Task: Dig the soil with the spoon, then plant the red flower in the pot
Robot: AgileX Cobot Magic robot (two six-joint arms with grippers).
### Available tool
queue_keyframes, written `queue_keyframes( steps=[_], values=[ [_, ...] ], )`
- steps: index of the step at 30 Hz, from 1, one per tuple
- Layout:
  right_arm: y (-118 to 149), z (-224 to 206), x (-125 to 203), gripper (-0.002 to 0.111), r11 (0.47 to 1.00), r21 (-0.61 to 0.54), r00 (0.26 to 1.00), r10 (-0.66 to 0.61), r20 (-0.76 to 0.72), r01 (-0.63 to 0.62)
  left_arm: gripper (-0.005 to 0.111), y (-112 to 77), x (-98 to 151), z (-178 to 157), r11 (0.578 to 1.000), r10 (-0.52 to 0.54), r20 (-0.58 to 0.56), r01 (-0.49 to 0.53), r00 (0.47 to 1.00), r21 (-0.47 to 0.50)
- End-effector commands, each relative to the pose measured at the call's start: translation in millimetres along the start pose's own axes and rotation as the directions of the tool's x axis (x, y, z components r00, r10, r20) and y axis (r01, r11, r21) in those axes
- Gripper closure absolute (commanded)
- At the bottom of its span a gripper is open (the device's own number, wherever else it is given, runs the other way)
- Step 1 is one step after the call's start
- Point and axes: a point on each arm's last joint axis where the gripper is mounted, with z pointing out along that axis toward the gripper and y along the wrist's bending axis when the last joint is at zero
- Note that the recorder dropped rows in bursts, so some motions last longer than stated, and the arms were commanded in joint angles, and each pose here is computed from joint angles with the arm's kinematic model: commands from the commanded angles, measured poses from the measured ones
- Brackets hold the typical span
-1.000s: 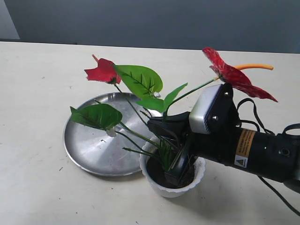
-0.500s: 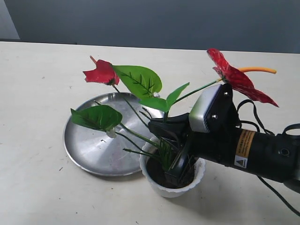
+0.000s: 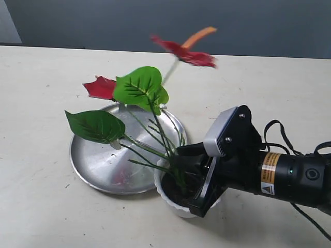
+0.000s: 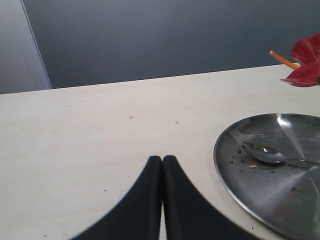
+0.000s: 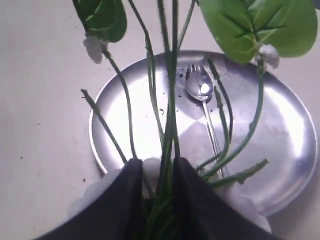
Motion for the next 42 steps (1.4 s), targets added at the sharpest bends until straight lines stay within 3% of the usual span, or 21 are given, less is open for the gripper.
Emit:
queue_keyframes(
  steps=[1,11,17,23,28,30,33,35,38,40,41,42],
  values=[
    [2,-8,-8,0.085,1.000,0.010,0.999,-0.013,0.033,0.013,0.106,-0.3,-2,0,1.000,-0.005,0.017,0.005,1.000,0.006],
    [-3,-31,-15,0.085,0.992,0.126,0.998,-0.018,-0.056,0.025,0.106,-0.3,-2,0,1.000,-0.005,0.017,0.005,1.000,0.006],
    [-2,-55,-28,0.085,0.979,0.204,0.999,0.026,-0.021,-0.021,0.106,-0.3,-2,0,1.000,-0.005,0.017,0.005,1.000,0.006],
    [-3,-91,-35,0.085,0.938,0.336,0.995,0.096,-0.008,-0.088,0.106,-0.3,-2,0,1.000,-0.005,0.017,0.005,1.000,0.006],
    [1,-126,-37,0.085,0.877,0.427,0.975,0.215,0.063,-0.221,0.106,-0.3,-2,0,1.000,-0.005,0.017,0.005,1.000,0.006],
    [4,-140,-38,0.091,0.858,0.439,0.963,0.247,0.106,-0.268,0.106,-0.3,-2,0,1.000,-0.005,0.017,0.005,1.000,0.006],
    [7,-157,-35,0.109,0.833,0.466,0.954,0.267,0.134,-0.298,0.106,-0.3,-2,0,1.000,-0.005,0.017,0.005,1.000,0.006],
    [9,-167,-34,0.108,0.822,0.478,0.951,0.268,0.155,-0.309,0.106,-0.3,-2,0,1.000,-0.005,0.017,0.005,1.000,0.006],
    [15,-180,-34,0.108,0.794,0.435,0.904,0.346,0.250,-0.424,0.106,-0.3,-2,0,1.000,-0.005,0.017,0.005,1.000,0.006],
    [21,-190,-34,0.108,0.752,0.354,0.825,0.445,0.349,-0.555,0.106,-0.3,-2,0,1.000,-0.005,0.017,0.005,1.000,0.006],
    [25,-199,-34,0.108,0.702,0.289,0.745,0.515,0.425,-0.650,0.106,-0.3,-2,0,1.000,-0.005,0.017,0.005,1.000,0.006],
    [25,-202,-34,0.108,0.699,0.288,0.740,0.511,0.437,-0.654,0.106,-0.3,-2,0,1.000,-0.005,0.017,0.005,1.000,0.006]
  ],
)
